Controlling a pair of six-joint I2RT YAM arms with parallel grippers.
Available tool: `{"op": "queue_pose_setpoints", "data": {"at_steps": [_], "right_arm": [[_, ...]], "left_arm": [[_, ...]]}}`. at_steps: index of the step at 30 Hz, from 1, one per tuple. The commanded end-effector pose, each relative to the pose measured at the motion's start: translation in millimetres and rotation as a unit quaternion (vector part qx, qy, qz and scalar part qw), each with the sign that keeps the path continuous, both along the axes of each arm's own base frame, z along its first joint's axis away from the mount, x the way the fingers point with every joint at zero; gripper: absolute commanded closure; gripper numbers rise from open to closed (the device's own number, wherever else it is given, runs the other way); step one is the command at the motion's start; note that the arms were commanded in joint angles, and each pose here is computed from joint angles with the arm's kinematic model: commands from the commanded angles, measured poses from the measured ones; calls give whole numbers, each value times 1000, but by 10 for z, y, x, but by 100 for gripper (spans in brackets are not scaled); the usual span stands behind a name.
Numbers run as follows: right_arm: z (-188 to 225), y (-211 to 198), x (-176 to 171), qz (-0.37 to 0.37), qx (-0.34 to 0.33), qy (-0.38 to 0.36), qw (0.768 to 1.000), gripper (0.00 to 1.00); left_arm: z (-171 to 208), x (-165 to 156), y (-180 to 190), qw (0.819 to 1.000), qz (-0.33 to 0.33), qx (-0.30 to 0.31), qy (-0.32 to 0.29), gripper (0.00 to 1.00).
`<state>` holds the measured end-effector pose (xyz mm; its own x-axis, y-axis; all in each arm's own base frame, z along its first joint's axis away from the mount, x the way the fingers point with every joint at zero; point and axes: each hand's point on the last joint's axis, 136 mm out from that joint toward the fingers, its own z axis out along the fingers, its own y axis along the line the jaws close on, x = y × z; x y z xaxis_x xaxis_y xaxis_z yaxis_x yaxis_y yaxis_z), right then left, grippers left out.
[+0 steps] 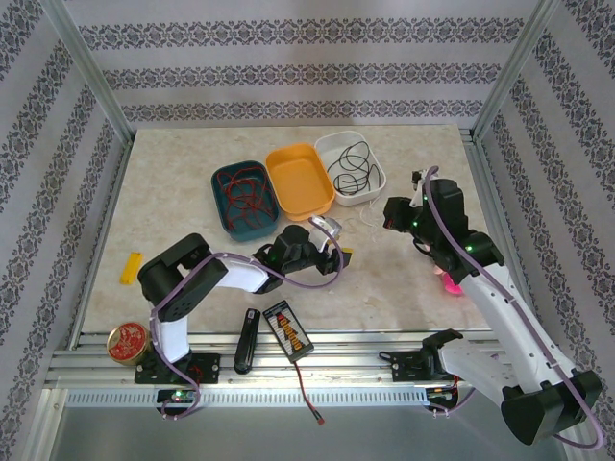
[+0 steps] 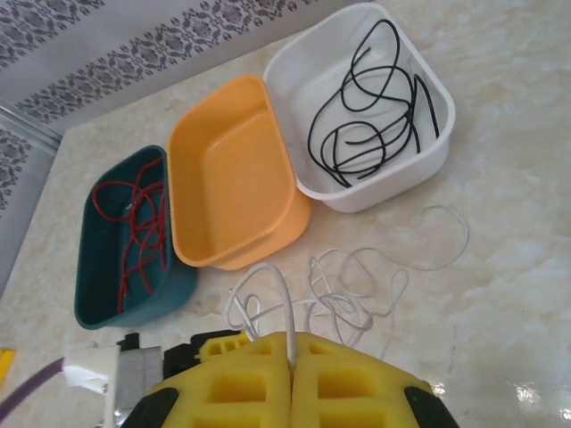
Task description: Untangle the cables
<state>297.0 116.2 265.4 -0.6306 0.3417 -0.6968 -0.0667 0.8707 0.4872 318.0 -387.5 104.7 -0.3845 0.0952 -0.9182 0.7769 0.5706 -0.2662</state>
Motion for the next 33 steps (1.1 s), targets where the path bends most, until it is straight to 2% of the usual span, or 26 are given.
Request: {"op": "queue_pose_setpoints", "data": {"at_steps": [1,10,12,14,17,20,22,33], "right_arm": [[251,89,-24,15,27,-20,999,99],[430,125,-39,23,43,-45,998,99],[410,121,-43,23,41,-44,998,99],[397,122,-41,24,39,-45,998,99],[388,117,-38,22,39,-45,998,99],[391,122,-41,24,40,-47,998,99],[408,132,-44,25,42,-50,998,99],[486,206,-68,37,62,-61,996,99]], "left_arm": [[220,37,-79,998,0,-61,-20,38],[335,107,-118,995,17,-95,3,30],[381,86,-133,993,13,-114,12,26],[432,75,-140,990,12,-137,24,16],[499,41,-160,985,4,-165,45,7],[538,17,-201,981,-5,-182,67,4],[536,17,-229,979,-9,-186,80,5],[503,81,-418,972,-27,-200,118,28]]}}
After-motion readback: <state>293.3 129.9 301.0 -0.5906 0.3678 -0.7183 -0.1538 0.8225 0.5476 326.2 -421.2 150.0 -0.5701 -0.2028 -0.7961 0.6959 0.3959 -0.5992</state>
